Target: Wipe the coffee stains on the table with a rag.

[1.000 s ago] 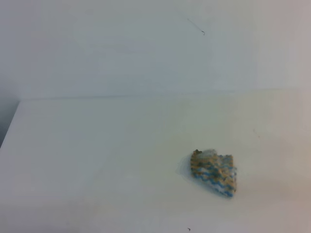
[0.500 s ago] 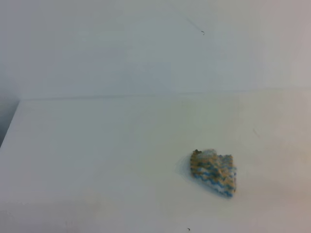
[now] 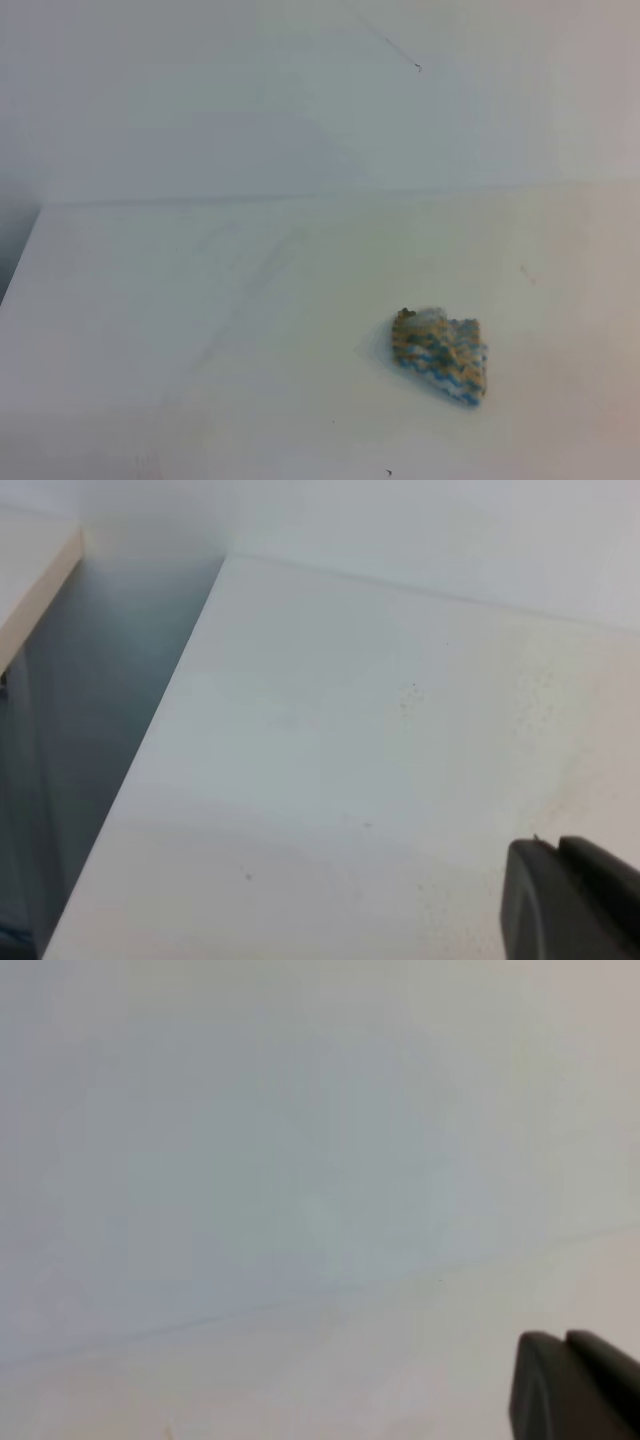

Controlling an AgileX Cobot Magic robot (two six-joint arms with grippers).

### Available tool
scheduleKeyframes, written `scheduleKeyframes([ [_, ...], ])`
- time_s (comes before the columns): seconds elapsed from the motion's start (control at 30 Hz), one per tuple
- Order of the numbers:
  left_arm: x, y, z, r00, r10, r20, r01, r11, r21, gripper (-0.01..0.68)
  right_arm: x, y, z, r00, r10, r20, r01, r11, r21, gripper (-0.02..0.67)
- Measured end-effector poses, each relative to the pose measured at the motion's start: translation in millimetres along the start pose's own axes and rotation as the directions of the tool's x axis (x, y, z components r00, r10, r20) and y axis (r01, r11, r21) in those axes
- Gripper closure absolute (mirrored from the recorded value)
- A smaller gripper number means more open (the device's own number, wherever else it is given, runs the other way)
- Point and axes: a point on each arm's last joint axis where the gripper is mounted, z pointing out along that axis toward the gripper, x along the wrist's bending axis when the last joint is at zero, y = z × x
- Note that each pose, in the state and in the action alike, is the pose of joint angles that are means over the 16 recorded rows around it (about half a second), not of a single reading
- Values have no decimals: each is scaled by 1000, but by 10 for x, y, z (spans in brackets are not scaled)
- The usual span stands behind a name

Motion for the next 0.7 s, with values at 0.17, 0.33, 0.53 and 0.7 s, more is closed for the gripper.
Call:
scheduleKeyframes([
  [0.17, 0, -1, 1, 1000, 0, -1, 0, 1000, 2, 672, -17, -86, -39, 1000, -5, 17, 6, 999, -48, 649],
  [0.33, 3, -8, 3, 1000, 0, -1, 0, 1000, 3, 672, -18, -143, -54, 997, -73, 15, 74, 995, -66, 650],
  [0.53, 0, 1, -2, 1000, 0, 1, 0, 1000, -3, 672, -14, -270, -45, 990, -139, -8, 138, 989, -51, 650],
  [0.7, -1, 3, -4, 1000, 0, 2, 0, 1000, -6, 672, -18, -422, -38, 986, -161, -32, 162, 987, 17, 650],
])
